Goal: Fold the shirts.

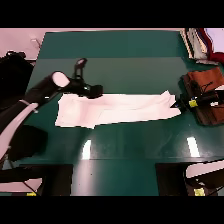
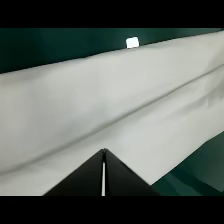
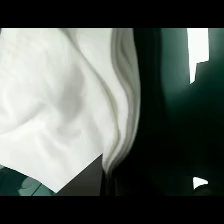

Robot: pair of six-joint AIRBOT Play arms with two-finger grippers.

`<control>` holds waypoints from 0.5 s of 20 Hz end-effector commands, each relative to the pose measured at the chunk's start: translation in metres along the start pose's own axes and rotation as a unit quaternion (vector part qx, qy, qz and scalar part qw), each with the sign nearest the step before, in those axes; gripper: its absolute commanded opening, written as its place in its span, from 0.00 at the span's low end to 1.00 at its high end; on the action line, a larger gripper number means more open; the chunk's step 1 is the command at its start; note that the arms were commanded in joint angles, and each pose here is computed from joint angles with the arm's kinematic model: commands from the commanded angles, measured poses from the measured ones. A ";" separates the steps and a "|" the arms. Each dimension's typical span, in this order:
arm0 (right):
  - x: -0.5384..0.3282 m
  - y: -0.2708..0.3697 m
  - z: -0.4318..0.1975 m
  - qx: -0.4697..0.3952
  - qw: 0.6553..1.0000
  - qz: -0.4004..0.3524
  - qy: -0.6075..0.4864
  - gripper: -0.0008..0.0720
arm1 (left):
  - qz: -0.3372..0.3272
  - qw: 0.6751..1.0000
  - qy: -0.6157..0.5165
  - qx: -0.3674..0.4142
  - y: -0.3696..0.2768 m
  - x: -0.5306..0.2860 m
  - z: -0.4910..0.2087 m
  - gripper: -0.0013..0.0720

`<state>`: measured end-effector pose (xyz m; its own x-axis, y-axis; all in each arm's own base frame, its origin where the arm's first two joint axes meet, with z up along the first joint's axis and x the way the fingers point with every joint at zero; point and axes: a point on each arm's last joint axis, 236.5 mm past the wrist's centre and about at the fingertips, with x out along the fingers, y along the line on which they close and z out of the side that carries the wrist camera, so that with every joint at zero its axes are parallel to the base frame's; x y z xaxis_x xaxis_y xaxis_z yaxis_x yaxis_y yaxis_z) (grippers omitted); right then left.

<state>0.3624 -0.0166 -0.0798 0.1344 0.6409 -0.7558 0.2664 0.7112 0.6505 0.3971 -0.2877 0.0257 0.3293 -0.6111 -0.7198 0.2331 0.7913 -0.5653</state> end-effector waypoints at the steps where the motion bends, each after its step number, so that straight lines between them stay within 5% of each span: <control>1: -0.019 0.041 -0.001 -0.050 0.998 0.009 -0.027 0.04 | -0.013 0.999 0.036 0.009 -0.019 0.052 -0.012 0.06; 10: -0.115 0.226 -0.016 -0.238 0.959 0.006 -0.156 0.04 | -0.010 0.994 0.108 0.014 -0.017 0.111 -0.041 0.06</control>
<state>0.3931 0.0446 0.0984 0.3686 0.5813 -0.7254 -0.0964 0.8000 0.5922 0.3970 -0.3640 -0.0464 0.1599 -0.6215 -0.7669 0.2659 0.7753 -0.5729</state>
